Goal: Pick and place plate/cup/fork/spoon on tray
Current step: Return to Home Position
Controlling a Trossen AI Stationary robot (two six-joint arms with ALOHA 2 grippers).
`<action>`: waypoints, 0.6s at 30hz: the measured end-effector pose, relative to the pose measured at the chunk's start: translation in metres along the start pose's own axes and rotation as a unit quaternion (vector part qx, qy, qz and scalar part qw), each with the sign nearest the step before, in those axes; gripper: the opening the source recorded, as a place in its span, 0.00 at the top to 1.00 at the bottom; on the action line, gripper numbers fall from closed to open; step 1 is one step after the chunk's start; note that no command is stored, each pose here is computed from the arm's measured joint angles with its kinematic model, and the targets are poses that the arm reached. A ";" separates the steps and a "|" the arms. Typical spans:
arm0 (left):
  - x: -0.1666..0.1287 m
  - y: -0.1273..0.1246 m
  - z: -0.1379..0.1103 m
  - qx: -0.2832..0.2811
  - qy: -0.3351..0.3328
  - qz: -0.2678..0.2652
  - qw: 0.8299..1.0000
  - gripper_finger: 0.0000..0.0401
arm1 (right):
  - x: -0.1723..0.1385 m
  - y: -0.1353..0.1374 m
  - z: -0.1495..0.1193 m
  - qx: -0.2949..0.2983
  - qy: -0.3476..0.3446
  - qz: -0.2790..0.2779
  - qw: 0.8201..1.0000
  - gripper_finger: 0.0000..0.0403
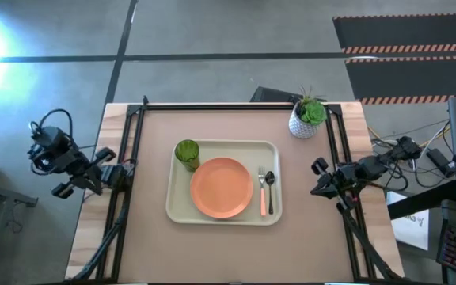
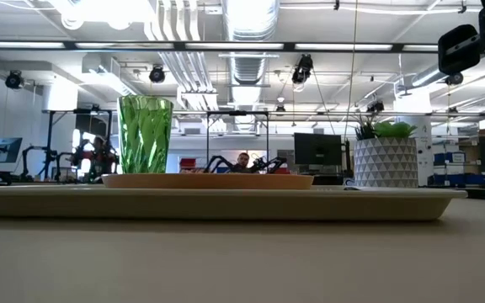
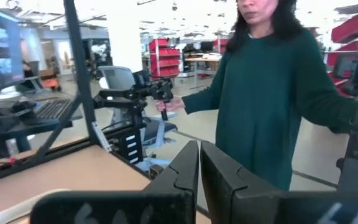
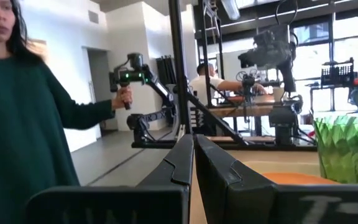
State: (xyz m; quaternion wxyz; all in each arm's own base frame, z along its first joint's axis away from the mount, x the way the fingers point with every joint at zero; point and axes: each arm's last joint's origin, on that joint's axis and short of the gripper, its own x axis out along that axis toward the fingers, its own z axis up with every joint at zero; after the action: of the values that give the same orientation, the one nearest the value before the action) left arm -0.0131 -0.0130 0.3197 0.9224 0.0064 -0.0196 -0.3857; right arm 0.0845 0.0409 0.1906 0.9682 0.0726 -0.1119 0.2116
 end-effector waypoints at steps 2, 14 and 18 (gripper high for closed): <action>0.005 0.003 -0.008 0.003 -0.004 -0.013 1.000 1.00 | 0.000 0.000 0.000 0.008 -0.001 0.000 1.000 0.98; 0.057 0.033 -0.068 -0.037 -0.064 -0.059 0.996 1.00 | 0.000 0.000 0.000 0.023 0.000 0.000 1.000 0.98; 0.068 0.040 -0.091 -0.042 -0.084 -0.055 0.994 1.00 | 0.000 0.000 0.000 0.028 0.000 0.000 1.000 0.98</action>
State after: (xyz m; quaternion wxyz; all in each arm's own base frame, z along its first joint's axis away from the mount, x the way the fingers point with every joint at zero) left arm 0.0667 -0.0334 0.2323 0.8945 -0.0640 -0.0801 -0.4352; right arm 0.0845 0.0409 0.1906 0.9657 0.0998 -0.1060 0.2148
